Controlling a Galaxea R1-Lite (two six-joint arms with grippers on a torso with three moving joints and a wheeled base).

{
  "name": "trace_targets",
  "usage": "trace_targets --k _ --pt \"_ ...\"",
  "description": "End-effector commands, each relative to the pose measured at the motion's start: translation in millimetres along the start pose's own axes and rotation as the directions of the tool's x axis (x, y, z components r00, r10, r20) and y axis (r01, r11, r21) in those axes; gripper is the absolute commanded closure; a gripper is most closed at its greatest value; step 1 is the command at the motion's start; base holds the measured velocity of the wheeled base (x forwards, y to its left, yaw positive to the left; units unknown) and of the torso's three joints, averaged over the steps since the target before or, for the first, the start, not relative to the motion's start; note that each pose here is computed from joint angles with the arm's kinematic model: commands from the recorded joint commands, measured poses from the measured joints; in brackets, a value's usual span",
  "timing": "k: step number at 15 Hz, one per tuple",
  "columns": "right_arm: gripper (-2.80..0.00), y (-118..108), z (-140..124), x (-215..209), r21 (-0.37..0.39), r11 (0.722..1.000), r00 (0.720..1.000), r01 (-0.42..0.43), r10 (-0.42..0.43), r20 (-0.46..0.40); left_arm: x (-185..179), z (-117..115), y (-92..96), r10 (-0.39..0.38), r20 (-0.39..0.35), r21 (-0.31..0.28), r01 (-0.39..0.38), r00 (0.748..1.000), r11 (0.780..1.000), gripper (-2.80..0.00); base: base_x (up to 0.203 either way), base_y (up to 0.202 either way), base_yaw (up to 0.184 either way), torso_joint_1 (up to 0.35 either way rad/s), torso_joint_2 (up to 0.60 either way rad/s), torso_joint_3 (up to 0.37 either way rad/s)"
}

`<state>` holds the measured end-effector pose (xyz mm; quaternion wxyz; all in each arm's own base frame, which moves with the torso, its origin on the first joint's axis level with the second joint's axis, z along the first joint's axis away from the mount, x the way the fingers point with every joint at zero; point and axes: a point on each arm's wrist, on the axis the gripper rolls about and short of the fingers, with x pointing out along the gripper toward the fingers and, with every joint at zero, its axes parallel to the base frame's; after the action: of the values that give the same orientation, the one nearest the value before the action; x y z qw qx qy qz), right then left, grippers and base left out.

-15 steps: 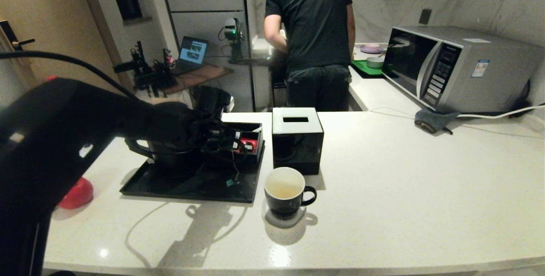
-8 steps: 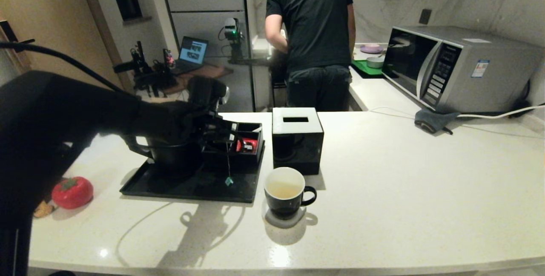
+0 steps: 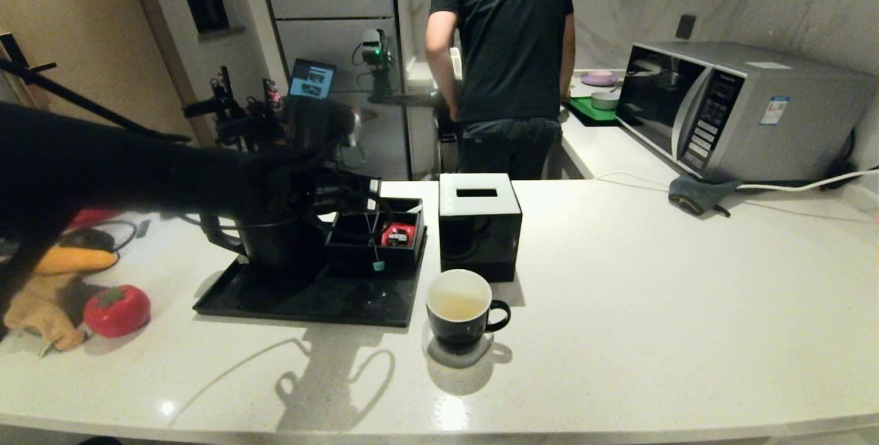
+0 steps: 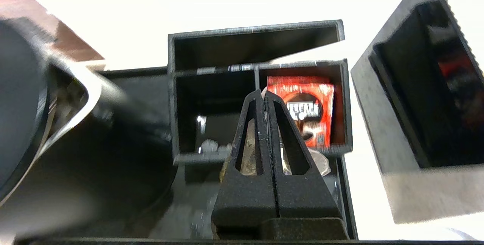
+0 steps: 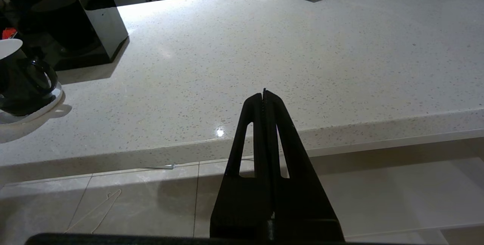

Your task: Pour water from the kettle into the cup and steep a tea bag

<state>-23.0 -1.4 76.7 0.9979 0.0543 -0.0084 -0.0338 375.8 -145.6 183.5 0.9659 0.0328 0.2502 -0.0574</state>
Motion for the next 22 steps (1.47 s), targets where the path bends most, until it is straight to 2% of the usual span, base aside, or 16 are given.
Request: trace_targets --k 1,7,12,18,22 --pt "0.00 0 0 0 0.001 1.000 1.000 -0.001 0.001 -0.001 -25 4 2.0 0.008 0.026 -0.008 -0.008 1.000 1.000 0.00 0.000 0.000 0.000 0.000 0.00 0.000" --pt "0.00 0 0 0 0.001 1.000 1.000 -0.001 0.001 -0.001 -75 -2 12.5 0.028 0.050 -0.033 -0.027 0.998 0.999 0.00 0.000 0.000 0.000 0.000 0.00 0.000" --pt "0.00 0 0 0 0.001 1.000 1.000 0.001 -0.001 -0.001 -116 -20 24.8 0.029 0.049 -0.032 -0.027 0.998 0.999 0.00 0.000 0.000 0.000 0.000 0.00 0.000" --pt "0.00 0 0 0 0.001 1.000 1.000 0.001 -0.001 -0.001 -149 -29 27.4 0.002 0.079 -0.028 0.000 0.997 1.000 0.00 0.000 0.000 0.000 0.000 0.00 0.000" --pt "0.00 0 0 0 0.001 1.000 1.000 0.001 -0.001 -0.001 -163 -41 32.6 0.000 0.075 -0.028 0.002 0.997 1.000 0.00 0.000 0.000 0.000 0.000 0.00 0.000"
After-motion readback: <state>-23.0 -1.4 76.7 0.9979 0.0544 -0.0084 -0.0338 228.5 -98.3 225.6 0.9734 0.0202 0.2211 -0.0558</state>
